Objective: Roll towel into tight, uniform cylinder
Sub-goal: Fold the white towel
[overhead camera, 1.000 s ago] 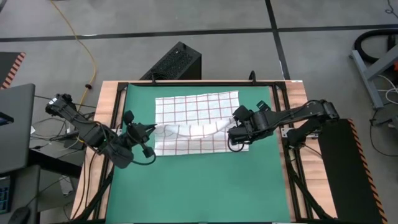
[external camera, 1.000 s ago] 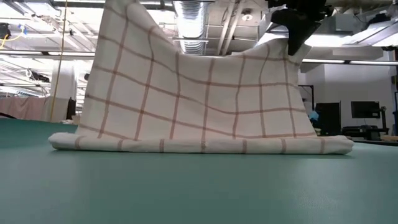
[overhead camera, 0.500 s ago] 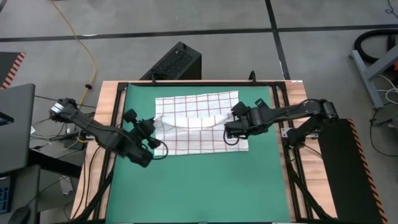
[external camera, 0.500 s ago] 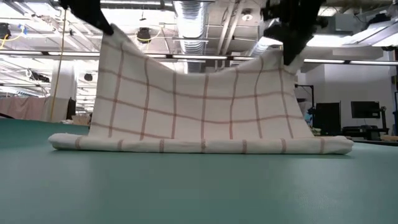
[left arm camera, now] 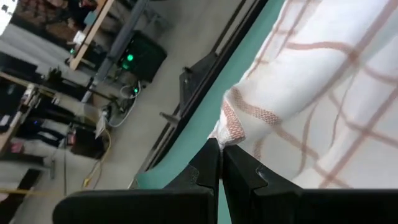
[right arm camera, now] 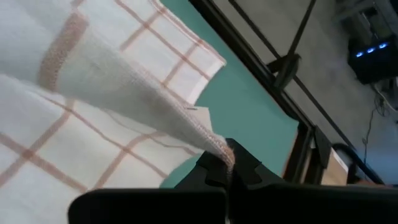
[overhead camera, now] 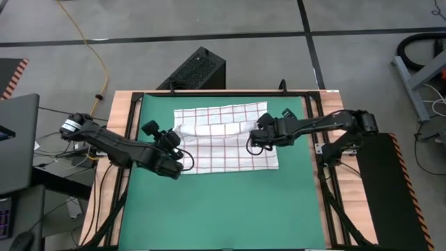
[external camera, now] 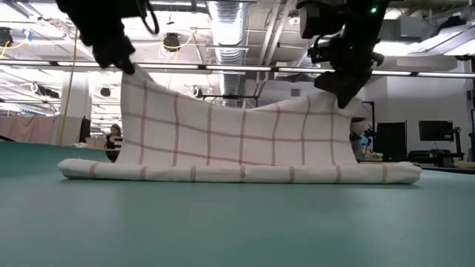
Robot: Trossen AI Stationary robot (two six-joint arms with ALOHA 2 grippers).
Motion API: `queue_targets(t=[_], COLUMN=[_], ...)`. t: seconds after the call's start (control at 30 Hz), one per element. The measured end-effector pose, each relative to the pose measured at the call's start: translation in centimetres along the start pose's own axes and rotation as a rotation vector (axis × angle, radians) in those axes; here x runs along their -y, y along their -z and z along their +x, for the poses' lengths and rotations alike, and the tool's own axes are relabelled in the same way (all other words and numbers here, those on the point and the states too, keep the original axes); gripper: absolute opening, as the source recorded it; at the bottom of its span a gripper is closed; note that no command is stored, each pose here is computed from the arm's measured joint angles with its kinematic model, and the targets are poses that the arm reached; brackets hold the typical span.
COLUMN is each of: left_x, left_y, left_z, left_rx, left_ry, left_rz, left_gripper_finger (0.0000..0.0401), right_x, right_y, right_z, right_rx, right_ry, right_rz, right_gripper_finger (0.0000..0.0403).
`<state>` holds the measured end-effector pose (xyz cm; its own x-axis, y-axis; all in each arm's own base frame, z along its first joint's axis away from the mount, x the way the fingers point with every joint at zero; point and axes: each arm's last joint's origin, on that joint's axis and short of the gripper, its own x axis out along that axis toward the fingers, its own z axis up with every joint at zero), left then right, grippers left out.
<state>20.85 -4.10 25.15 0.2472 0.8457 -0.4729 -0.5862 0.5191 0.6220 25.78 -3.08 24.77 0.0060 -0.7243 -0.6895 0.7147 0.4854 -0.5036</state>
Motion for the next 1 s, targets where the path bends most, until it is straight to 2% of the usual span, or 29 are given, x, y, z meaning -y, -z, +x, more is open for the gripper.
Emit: queue_targets(t=[0.27, 0.47, 1.0], left_x=[0.3, -0.1, -0.8], left_y=[1.8, 2.2, 1.5], left_z=[1.9, 2.1, 2.1], left_rx=[-0.051, -0.085, -0.120], left_ry=[-0.054, -0.078, -0.080], left_rz=[0.004, 0.061, 0.157], left_gripper_finger=[0.0000, 0.0000, 0.0000], right_x=[0.6, 0.5, 1.6], right_y=[-0.6, -1.4, -2.1], right_z=[1.0, 1.4, 2.7], right_rx=[-0.015, 0.015, -0.014], right_ry=[0.017, -0.020, 0.013], right_rz=[-0.023, -0.023, -0.040], right_gripper_finger=[0.0008, 0.0008, 0.0008])
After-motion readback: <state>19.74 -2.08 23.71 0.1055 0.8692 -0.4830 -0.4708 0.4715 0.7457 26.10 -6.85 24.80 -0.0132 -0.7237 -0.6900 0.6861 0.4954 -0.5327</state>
